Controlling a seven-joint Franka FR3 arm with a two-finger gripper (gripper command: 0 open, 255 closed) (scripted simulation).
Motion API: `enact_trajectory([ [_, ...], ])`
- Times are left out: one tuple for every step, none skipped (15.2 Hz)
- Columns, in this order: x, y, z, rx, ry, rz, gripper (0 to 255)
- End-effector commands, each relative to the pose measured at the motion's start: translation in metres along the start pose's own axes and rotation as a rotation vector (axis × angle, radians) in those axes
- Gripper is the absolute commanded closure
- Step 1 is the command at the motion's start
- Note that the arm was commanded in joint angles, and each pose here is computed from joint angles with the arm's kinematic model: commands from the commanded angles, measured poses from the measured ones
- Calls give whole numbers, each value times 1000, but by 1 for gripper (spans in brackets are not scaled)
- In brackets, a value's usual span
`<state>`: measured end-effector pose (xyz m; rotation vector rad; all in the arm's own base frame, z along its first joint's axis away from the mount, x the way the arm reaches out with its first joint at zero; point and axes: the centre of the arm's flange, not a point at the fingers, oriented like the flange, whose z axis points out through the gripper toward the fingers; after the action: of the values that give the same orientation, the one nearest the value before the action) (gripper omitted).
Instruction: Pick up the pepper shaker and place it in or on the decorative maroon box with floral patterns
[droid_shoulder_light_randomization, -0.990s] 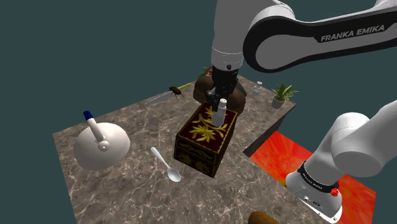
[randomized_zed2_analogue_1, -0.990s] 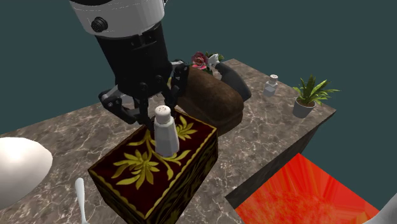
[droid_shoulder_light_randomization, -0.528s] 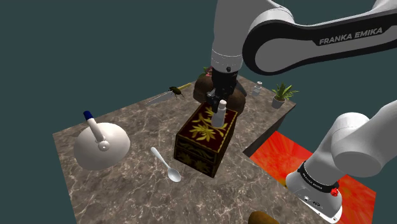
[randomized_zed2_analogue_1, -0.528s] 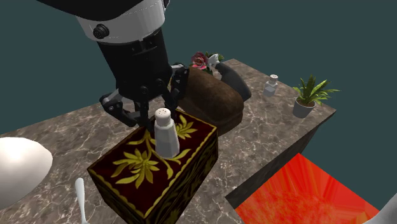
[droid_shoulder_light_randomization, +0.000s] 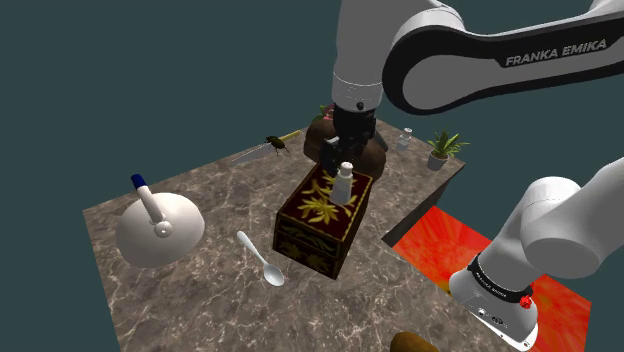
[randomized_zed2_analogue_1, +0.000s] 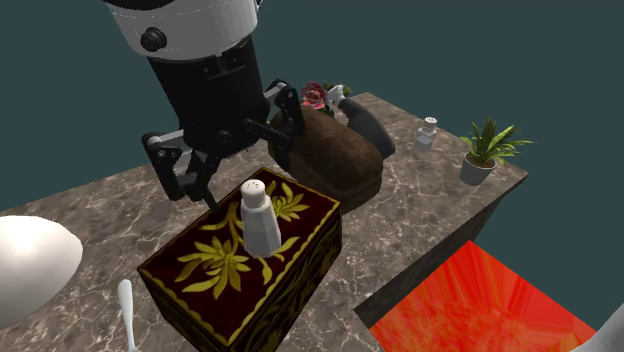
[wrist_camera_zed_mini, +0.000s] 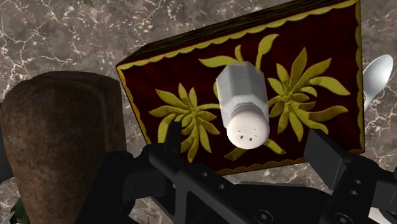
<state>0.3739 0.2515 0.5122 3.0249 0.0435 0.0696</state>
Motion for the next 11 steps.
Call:
enact_trajectory([
  [1, 0, -21, 0, 0, 0, 0],
  [1, 0, -34, 0, 0, 0, 0],
  [1, 0, -44, 0, 0, 0, 0],
  [1, 0, -44, 0, 0, 0, 0],
  [1, 0, -44, 0, 0, 0, 0],
  [1, 0, -44, 0, 0, 0, 0],
  [1, 0, -44, 0, 0, 0, 0],
  [1, 0, -44, 0, 0, 0, 0],
  [1, 0, -44, 0, 0, 0, 0],
  [1, 0, -44, 0, 0, 0, 0],
  [1, 0, -44, 0, 0, 0, 0],
])
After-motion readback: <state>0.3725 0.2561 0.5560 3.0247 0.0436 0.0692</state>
